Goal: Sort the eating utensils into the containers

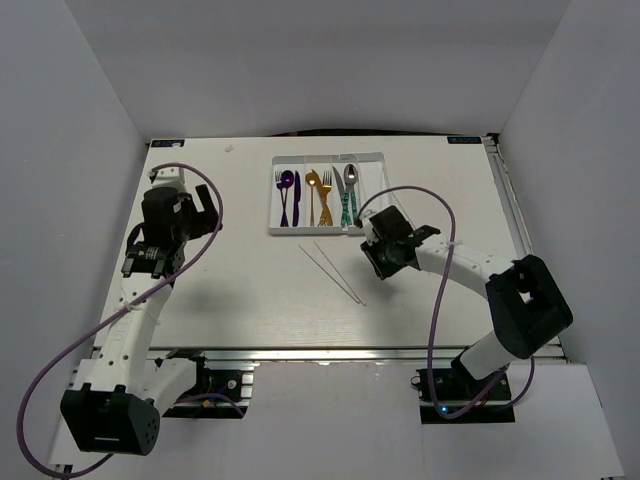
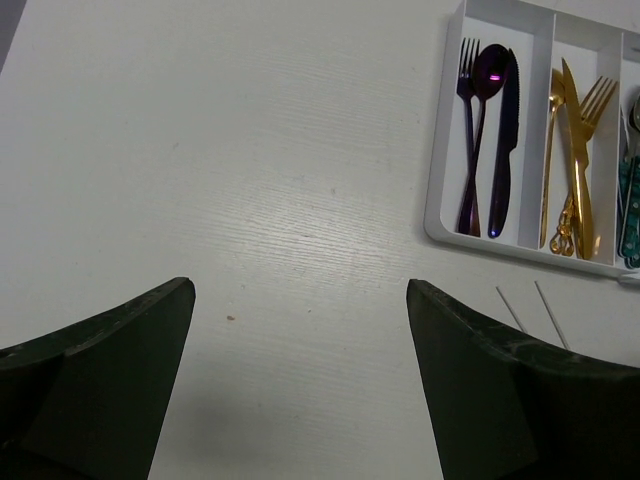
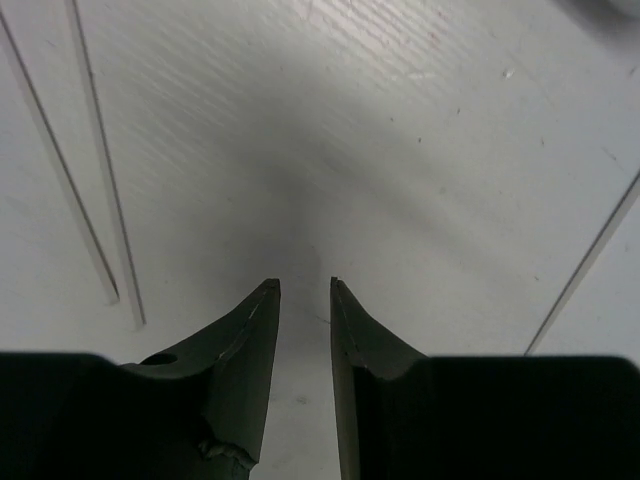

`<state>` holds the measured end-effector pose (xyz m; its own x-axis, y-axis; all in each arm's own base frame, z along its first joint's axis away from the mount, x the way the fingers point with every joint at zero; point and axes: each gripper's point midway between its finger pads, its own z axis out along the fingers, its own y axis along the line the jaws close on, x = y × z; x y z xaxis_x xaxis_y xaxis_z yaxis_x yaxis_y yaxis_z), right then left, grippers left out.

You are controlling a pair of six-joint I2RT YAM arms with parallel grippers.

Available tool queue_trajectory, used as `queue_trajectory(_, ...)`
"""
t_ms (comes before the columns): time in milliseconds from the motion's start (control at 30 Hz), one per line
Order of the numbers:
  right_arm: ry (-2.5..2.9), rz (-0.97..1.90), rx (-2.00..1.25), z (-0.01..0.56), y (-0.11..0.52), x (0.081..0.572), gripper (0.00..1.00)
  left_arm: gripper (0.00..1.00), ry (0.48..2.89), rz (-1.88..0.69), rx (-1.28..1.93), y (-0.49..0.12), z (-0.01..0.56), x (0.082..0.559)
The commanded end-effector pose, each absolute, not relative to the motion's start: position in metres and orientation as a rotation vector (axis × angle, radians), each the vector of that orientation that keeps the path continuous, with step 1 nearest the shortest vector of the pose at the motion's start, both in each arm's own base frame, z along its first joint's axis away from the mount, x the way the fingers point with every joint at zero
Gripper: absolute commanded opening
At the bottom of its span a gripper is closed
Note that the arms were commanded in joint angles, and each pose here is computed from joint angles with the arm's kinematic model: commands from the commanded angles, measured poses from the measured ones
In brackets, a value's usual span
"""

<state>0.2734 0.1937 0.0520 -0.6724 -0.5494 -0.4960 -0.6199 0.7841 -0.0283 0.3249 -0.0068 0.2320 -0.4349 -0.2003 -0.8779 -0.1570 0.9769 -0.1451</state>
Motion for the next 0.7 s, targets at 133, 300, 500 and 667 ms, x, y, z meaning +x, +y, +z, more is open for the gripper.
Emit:
queue_trajectory(133, 2.432, 0.142, -0.877, 0.051, 0.207, 0.291, 0.35, 0.98, 1.99, 0.039, -0.28, 0.01, 0.242, 0.306)
queue_trajectory(300, 2.43, 0.189, -0.889, 0.051, 0.235, 0.303, 0.35, 0.98, 1.979, 0.112, -0.271, 0.021, 0.24, 0.294)
queue_trajectory(500, 2.428, 0.242, -0.954, 0.049, 0.27, 0.297, 0.4, 0.98, 1.969, 0.133, -0.29, 0.026, 0.239, 0.281)
queue_trajectory(667, 2.411, 0.27, -0.993, 0.054, 0.286, 0.294, 0.4, 0.98, 1.951, 0.154, -0.287, 0.029, 0.243, 0.275)
